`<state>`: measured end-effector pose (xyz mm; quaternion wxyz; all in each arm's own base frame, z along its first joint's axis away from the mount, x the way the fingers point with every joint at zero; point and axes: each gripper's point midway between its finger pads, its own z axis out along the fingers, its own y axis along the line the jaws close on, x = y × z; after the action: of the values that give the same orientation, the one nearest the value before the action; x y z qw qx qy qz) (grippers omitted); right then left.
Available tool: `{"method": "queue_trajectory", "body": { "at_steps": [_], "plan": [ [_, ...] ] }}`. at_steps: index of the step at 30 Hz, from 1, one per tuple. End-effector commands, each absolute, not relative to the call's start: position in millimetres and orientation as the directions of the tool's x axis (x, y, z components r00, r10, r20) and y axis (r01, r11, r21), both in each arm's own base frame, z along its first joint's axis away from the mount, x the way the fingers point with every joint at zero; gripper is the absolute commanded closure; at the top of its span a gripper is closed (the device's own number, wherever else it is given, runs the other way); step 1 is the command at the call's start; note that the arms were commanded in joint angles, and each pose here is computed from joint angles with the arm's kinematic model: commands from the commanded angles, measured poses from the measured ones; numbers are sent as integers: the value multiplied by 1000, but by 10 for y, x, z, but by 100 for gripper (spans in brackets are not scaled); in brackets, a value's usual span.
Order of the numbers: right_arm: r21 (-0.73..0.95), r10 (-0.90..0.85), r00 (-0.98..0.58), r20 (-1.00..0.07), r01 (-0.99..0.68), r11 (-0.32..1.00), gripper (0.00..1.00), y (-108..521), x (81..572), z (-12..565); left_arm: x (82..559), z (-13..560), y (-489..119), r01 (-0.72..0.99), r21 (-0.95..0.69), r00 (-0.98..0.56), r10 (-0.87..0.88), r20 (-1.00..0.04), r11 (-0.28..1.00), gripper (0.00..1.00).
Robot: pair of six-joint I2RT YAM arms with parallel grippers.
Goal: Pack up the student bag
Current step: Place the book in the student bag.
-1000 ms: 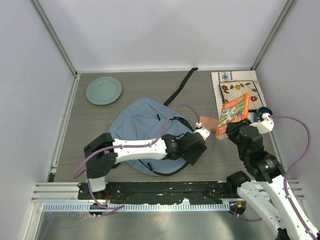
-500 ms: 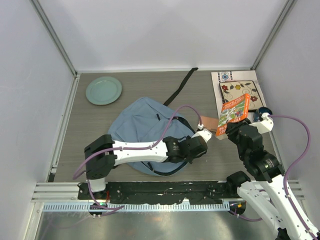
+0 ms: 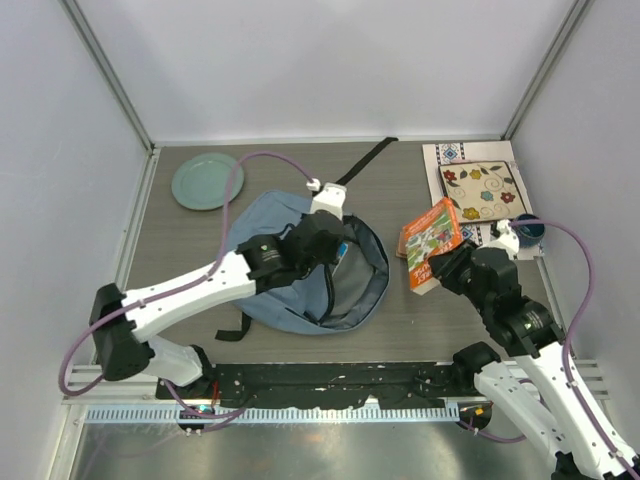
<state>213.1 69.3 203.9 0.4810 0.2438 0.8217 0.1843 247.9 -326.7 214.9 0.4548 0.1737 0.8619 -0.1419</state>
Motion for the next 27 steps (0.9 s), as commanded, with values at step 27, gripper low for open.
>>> {"method": "queue_trajectory", "body": {
  "at_steps": [27],
  "plan": [
    [958,381,-884,-270,-208,195,99,2458,1989,2389,2264,3534,-3285,606,-291,-351,-80,-933,740,100]
  ]
}}
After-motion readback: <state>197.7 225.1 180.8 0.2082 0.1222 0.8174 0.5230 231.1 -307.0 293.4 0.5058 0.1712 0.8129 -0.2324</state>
